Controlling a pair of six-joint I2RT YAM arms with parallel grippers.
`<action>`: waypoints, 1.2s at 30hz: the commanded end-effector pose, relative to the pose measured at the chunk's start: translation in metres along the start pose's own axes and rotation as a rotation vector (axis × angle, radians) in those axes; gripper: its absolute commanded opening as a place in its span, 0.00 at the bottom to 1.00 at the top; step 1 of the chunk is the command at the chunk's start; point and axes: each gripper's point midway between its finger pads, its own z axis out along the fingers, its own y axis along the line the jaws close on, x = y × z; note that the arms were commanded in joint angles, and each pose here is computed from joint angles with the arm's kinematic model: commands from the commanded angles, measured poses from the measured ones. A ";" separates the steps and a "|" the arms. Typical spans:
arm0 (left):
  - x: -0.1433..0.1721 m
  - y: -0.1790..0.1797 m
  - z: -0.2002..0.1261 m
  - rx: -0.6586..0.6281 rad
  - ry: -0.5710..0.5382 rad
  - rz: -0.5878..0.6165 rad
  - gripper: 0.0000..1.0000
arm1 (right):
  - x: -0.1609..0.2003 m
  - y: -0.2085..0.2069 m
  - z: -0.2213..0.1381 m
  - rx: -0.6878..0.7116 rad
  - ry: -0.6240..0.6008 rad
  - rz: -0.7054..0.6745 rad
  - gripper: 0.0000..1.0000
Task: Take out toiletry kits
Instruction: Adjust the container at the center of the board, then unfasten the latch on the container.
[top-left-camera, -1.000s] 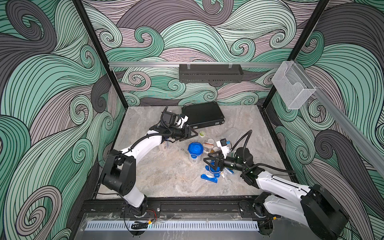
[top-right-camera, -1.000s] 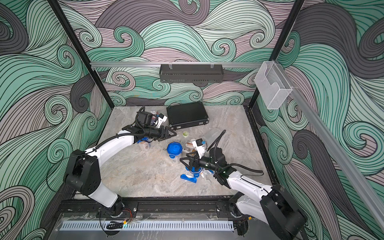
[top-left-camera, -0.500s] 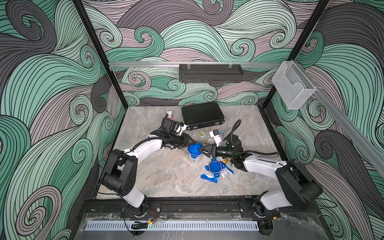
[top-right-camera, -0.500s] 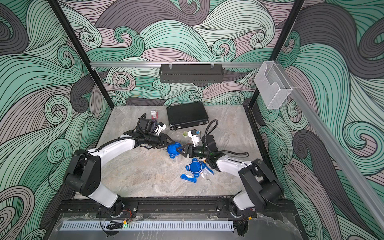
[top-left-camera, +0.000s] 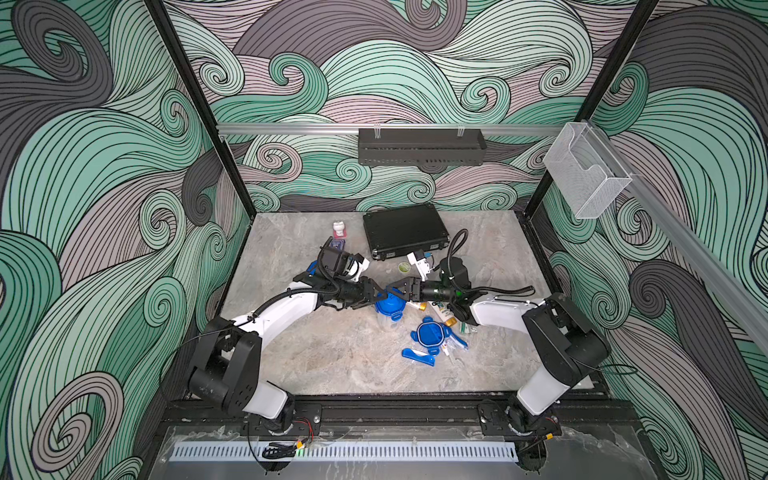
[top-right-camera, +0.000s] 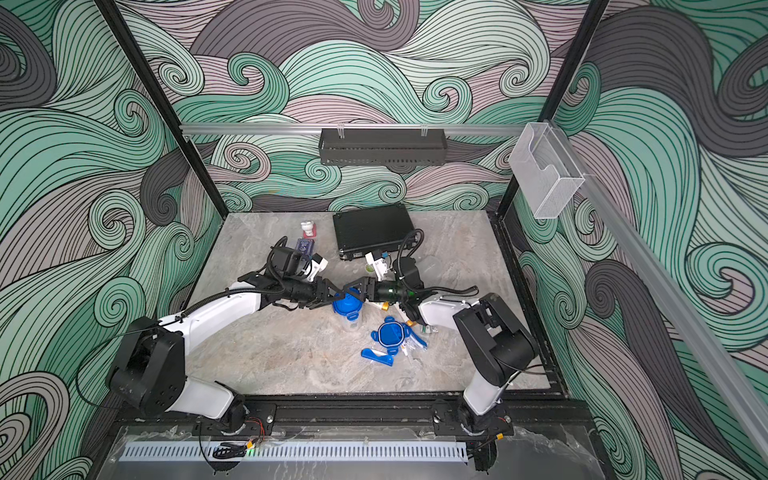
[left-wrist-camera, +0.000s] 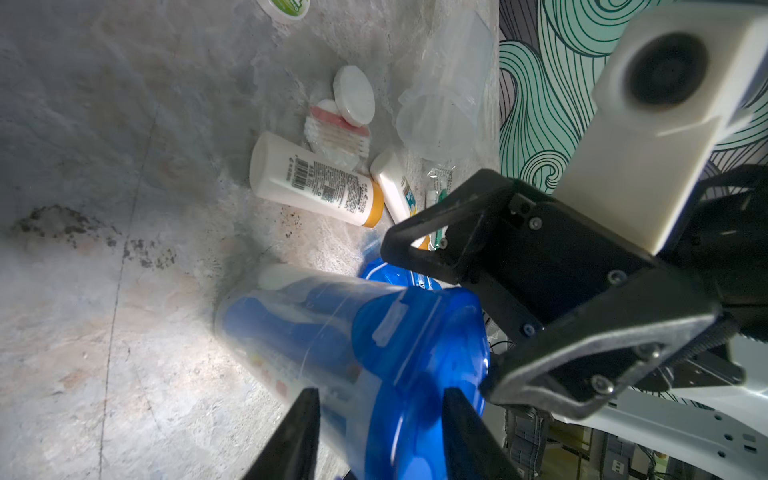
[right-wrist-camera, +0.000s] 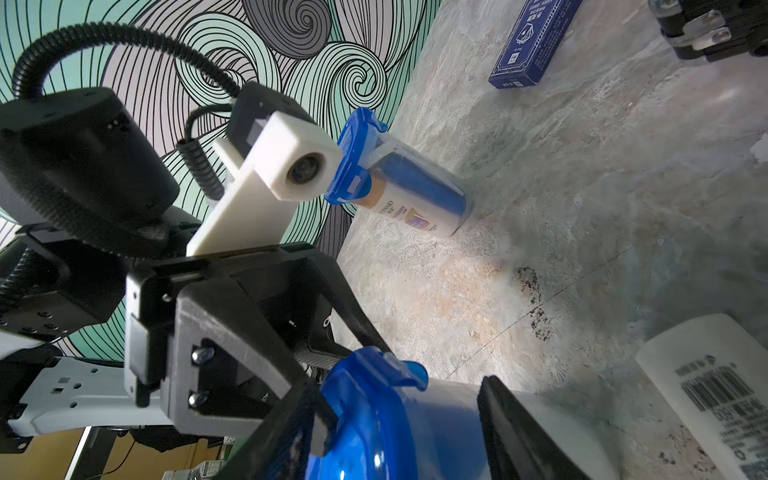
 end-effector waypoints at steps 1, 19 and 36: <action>0.008 -0.006 -0.014 -0.028 -0.005 0.008 0.52 | -0.016 0.008 -0.004 -0.014 -0.023 -0.037 0.65; -0.028 -0.080 -0.019 0.214 -0.001 0.126 0.13 | -0.032 -0.017 -0.044 0.069 -0.127 -0.013 0.69; -0.001 -0.030 0.043 0.210 0.124 -0.029 0.06 | -0.038 -0.008 -0.065 0.092 -0.169 -0.034 0.70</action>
